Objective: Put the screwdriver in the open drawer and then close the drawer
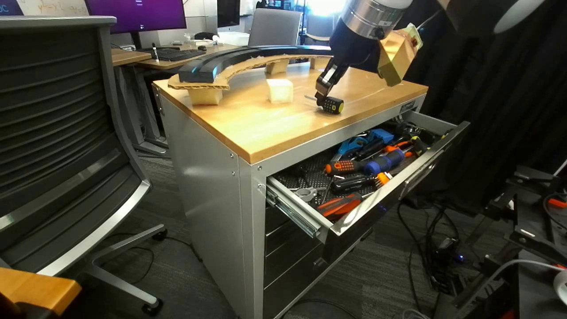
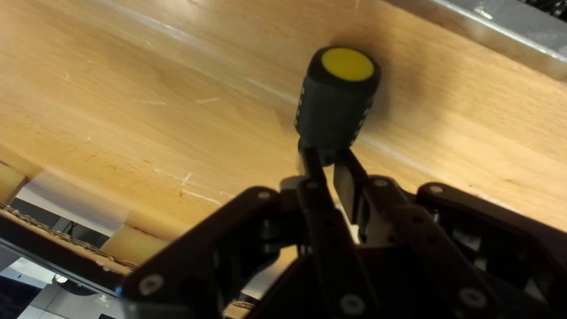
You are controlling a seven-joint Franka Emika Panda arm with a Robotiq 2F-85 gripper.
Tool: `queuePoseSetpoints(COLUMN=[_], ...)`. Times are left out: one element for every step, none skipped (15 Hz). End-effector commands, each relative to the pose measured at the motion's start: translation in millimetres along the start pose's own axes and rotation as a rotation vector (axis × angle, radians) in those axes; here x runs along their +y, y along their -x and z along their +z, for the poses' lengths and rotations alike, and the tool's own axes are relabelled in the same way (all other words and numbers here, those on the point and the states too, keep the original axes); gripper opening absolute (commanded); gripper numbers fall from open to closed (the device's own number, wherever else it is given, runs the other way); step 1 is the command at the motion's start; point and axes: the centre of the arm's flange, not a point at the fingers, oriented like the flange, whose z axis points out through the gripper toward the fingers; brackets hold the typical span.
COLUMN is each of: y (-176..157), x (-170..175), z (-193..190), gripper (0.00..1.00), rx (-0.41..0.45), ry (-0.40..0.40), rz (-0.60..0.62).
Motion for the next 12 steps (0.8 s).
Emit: queuePoseSetpoints(y=[78, 84, 90, 96, 102, 109, 115, 119, 120, 122, 122, 123], x=[12, 15, 17, 18, 19, 18, 16, 14, 10, 7, 2, -5], z=[14, 12, 7, 6, 3, -1, -3, -5, -10, -13, -20, -25], gripper=[0.14, 0.14, 0.15, 0.15, 0.15, 0.15, 0.14, 0.14, 0.15, 0.26, 0.4, 0.45], rx=[-0.084, -0.084, -0.09, -0.092, -0.095, -0.101, -0.1, -0.094, -0.089, -0.076, -0.05, -0.036], ry=[0.013, 0.015, 0.026, 0.025, 0.025, 0.027, 0.02, 0.017, 0.005, -0.009, -0.033, -0.064], rz=[-0.001, 0.007, 0.009, 0.014, 0.016, 0.015, 0.019, 0.019, 0.017, 0.017, 0.014, 0.014])
